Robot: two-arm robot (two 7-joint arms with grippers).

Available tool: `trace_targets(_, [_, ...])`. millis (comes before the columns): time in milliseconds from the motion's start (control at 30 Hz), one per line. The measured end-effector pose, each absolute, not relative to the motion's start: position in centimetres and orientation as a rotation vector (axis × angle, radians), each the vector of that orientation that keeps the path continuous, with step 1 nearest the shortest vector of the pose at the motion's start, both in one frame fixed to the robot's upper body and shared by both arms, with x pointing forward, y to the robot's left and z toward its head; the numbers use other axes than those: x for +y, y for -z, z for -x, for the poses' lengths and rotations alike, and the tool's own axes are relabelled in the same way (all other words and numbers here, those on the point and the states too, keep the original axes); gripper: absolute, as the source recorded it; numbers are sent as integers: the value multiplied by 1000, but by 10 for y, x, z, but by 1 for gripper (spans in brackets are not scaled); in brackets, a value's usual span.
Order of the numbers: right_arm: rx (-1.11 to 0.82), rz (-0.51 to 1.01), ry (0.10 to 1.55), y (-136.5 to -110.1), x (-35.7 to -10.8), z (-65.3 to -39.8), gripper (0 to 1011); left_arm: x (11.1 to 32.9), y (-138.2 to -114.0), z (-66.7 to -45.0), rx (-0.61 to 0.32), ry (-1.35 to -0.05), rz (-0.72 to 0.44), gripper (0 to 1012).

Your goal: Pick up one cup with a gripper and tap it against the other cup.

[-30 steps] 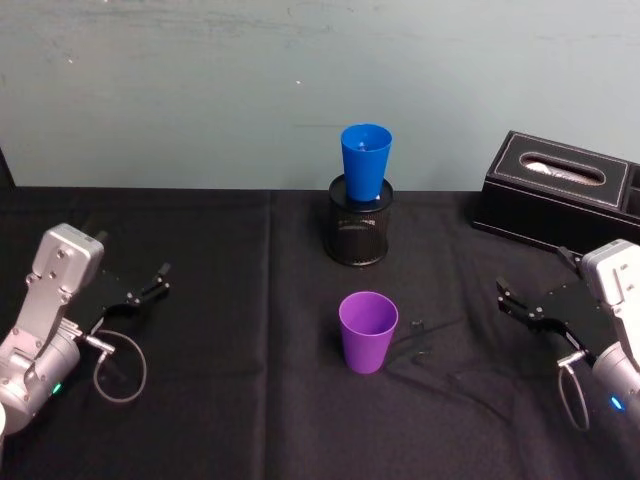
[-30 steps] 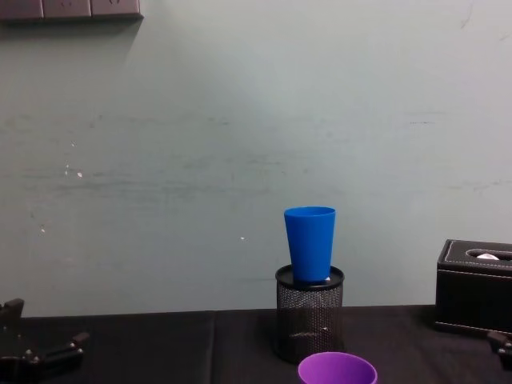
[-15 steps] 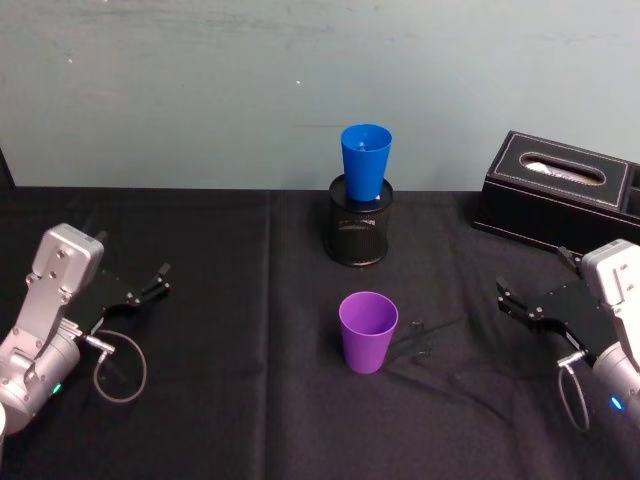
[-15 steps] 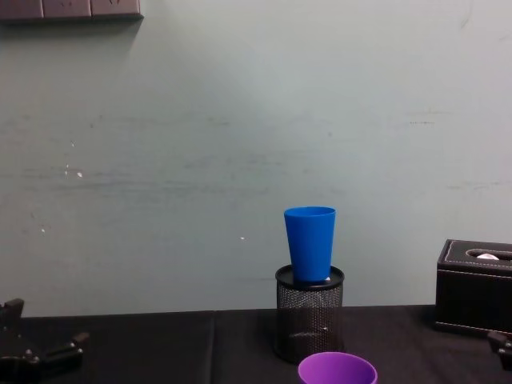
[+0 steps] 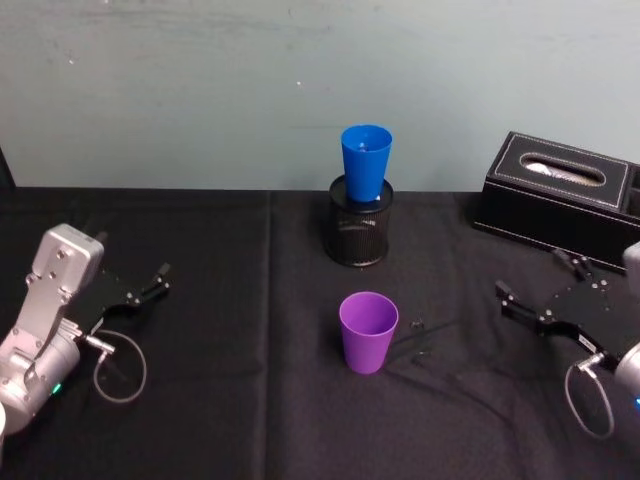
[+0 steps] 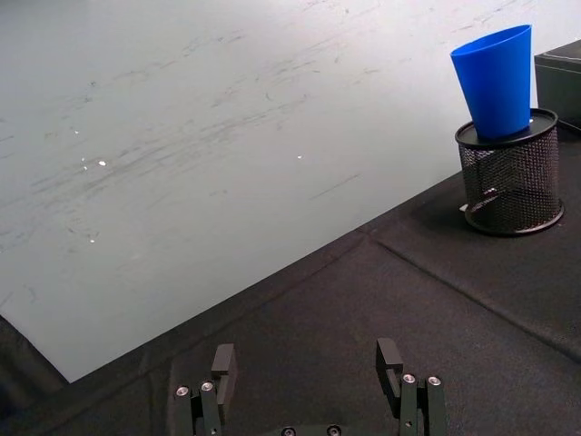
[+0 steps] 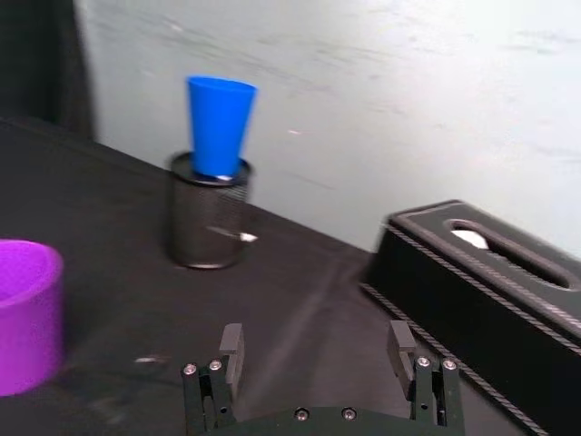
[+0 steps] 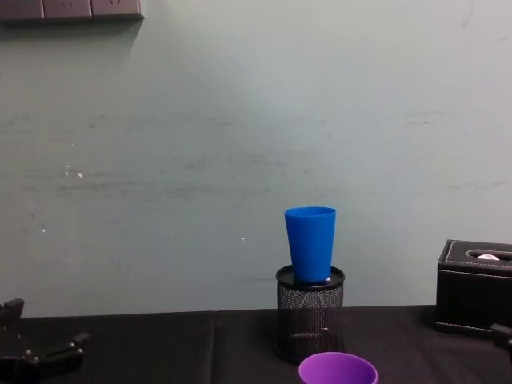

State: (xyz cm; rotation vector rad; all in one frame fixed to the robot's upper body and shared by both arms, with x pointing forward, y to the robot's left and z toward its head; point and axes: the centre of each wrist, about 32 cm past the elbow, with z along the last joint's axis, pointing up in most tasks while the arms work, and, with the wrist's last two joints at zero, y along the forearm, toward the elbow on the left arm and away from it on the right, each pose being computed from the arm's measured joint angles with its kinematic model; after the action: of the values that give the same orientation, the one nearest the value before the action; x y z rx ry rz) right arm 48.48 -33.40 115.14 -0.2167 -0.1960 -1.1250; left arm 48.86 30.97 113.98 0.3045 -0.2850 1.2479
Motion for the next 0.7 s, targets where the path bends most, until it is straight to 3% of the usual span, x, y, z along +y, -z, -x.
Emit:
trace_targets(333, [-122,140,772,-1143,-358,-485,1003,310,-1140,-489,-285,-1248,-305,1012])
trace_targets(700, [-135,126,606,-1126,-337,-497,1003,310,-1140,-489,-285,-1248,-304,1011])
